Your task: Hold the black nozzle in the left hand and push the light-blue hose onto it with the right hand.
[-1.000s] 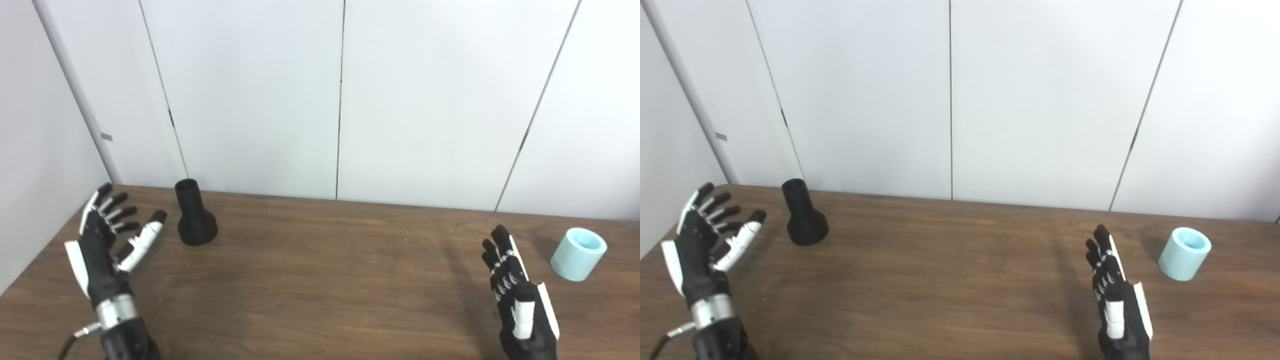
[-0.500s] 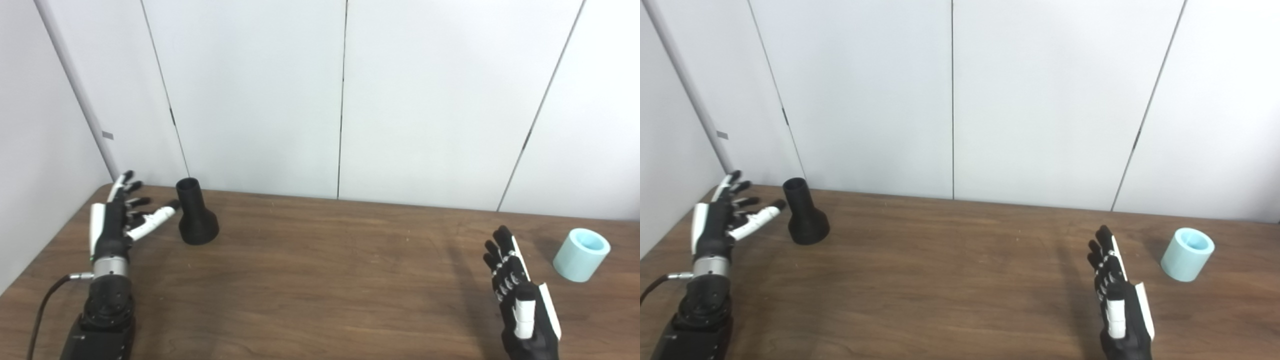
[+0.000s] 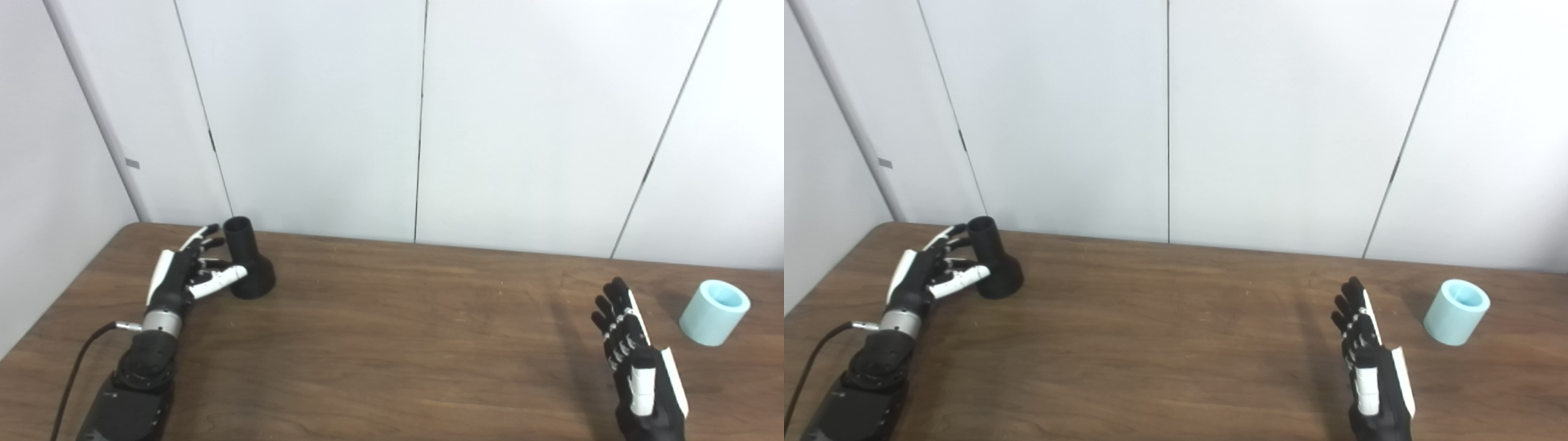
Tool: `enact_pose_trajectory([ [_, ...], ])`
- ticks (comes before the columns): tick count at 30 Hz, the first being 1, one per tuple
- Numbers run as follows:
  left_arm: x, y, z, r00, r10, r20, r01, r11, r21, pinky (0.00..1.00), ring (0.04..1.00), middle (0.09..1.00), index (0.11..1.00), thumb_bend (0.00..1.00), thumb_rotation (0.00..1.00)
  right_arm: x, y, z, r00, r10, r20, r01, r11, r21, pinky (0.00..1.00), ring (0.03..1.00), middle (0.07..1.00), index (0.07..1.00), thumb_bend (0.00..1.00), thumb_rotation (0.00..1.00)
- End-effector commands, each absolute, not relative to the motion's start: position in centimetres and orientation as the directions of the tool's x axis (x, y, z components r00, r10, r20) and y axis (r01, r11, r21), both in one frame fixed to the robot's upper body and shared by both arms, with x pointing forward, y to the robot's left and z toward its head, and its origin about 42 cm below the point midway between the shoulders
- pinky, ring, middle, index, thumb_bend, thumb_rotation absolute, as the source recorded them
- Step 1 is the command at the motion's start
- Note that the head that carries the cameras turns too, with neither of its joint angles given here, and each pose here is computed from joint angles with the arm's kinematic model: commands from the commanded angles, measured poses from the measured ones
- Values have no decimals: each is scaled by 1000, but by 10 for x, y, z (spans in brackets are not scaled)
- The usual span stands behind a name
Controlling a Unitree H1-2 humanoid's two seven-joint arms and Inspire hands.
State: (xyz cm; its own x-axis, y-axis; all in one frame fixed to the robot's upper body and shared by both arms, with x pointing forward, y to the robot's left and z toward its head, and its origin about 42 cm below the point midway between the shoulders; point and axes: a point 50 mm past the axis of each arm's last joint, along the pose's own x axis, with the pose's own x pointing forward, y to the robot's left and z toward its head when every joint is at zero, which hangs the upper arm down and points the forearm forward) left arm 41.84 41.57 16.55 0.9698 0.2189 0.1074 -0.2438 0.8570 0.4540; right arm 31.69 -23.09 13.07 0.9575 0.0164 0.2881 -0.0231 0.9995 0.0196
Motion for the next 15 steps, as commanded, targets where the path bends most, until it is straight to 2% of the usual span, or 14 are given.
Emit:
enact_pose_trajectory([
  [1, 433, 423, 201, 964, 176, 202, -253, 844, 473, 534, 644, 841, 851, 929, 378, 302, -226, 103, 981, 5, 196, -14, 999, 45, 954, 981, 985, 993, 672, 1000],
  [9, 446, 427, 199, 964, 201, 176, -264, 819, 510, 489, 628, 824, 847, 935, 387, 301, -225, 104, 981, 7, 193, -17, 999, 48, 946, 976, 985, 993, 673, 1000],
  [15, 456, 432, 194, 963, 240, 124, -268, 798, 539, 515, 664, 824, 842, 909, 382, 300, -224, 106, 981, 13, 192, -22, 999, 47, 945, 973, 984, 991, 707, 1000],
])
